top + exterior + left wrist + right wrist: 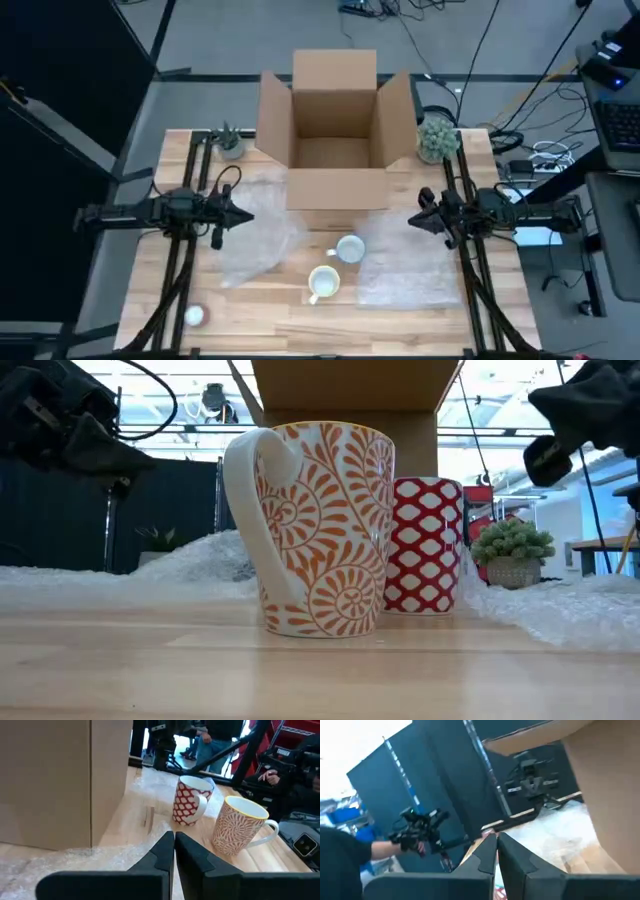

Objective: Wrap mug
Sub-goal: Wrap the red cup with the bubble wrap

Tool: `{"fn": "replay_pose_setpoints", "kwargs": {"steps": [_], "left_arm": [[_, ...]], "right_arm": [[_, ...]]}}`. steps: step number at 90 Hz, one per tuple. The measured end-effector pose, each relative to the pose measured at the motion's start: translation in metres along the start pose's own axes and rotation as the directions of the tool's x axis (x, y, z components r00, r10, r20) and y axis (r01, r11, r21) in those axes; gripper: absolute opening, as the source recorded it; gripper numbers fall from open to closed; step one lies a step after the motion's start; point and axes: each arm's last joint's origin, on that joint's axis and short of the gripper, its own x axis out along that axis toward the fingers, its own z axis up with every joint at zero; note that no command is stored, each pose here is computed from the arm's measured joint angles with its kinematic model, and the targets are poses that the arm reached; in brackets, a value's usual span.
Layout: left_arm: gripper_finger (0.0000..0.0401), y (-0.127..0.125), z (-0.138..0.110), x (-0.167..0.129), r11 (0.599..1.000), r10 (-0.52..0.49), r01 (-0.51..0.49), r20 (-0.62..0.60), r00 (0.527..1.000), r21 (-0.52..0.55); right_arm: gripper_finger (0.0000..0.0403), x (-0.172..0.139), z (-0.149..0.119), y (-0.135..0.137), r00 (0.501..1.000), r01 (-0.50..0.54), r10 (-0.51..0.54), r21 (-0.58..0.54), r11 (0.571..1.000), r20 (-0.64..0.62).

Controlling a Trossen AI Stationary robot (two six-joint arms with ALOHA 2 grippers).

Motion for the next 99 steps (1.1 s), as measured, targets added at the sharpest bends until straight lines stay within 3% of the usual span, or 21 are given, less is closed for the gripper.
{"fn": "replay_pose_setpoints", "kwargs": {"steps": [7, 16, 24, 30, 36, 47, 55, 70, 83, 99], "left_arm": [[0.0003, 0.000, 0.001, 0.000, 1.000, -0.001, 0.001, 0.012, 1.000, -0.002], [0.0003, 0.000, 0.004, 0.000, 0.998, 0.011, -0.008, 0.041, 0.999, -0.068], [0.0003, 0.001, 0.005, 0.000, 0.996, 0.049, -0.044, 0.054, 0.997, -0.076], [0.0003, 0.001, 0.003, 0.000, 0.994, 0.058, -0.054, 0.043, 0.997, -0.094], [0.0003, 0.002, 0.000, 0.000, 0.985, 0.065, -0.064, 0.006, 0.998, -0.158], [0.0003, 0.002, 0.000, 0.000, 0.981, 0.066, -0.063, 0.009, 0.998, -0.183], [0.0003, 0.002, 0.001, 0.000, 0.981, 0.068, -0.063, 0.020, 0.997, -0.181], [0.0003, 0.001, 0.004, 0.000, 0.982, 0.062, -0.052, 0.055, 0.997, -0.179], [0.0003, 0.001, 0.006, 0.000, 0.983, 0.059, -0.045, 0.076, 0.995, -0.178], [0.0003, 0.001, 0.007, 0.000, 0.983, 0.059, -0.043, 0.081, 0.995, -0.178]], "right_arm": [[0.0002, 0.000, 0.004, 0.000, 0.998, 0.029, -0.030, 0.018, 0.999, 0.057], [0.0001, 0.001, 0.021, 0.008, 0.993, 0.050, -0.043, -0.065, 0.997, 0.110], [0.0001, 0.000, 0.040, 0.014, 0.974, 0.226, -0.227, -0.183, 0.957, 0.016], [0.0001, -0.003, 0.049, 0.016, 0.891, 0.389, -0.433, -0.260, 0.884, -0.138], [0.0001, -0.001, 0.056, 0.017, 0.803, 0.484, -0.543, -0.261, 0.835, -0.247], [0.0000, 0.017, 0.059, 0.017, 0.748, 0.510, -0.549, -0.207, 0.835, -0.374], [0.0002, 0.029, 0.046, 0.009, 0.655, 0.580, -0.584, -0.177, 0.795, -0.479], [0.0044, 0.045, 0.019, -0.008, 0.438, 0.658, -0.638, -0.258, 0.707, -0.633], [0.0103, 0.057, 0.002, -0.020, 0.313, 0.662, -0.676, -0.357, 0.659, -0.667], [0.0156, 0.066, -0.017, -0.033, 0.182, 0.590, -0.705, -0.497, 0.636, -0.686]]}}
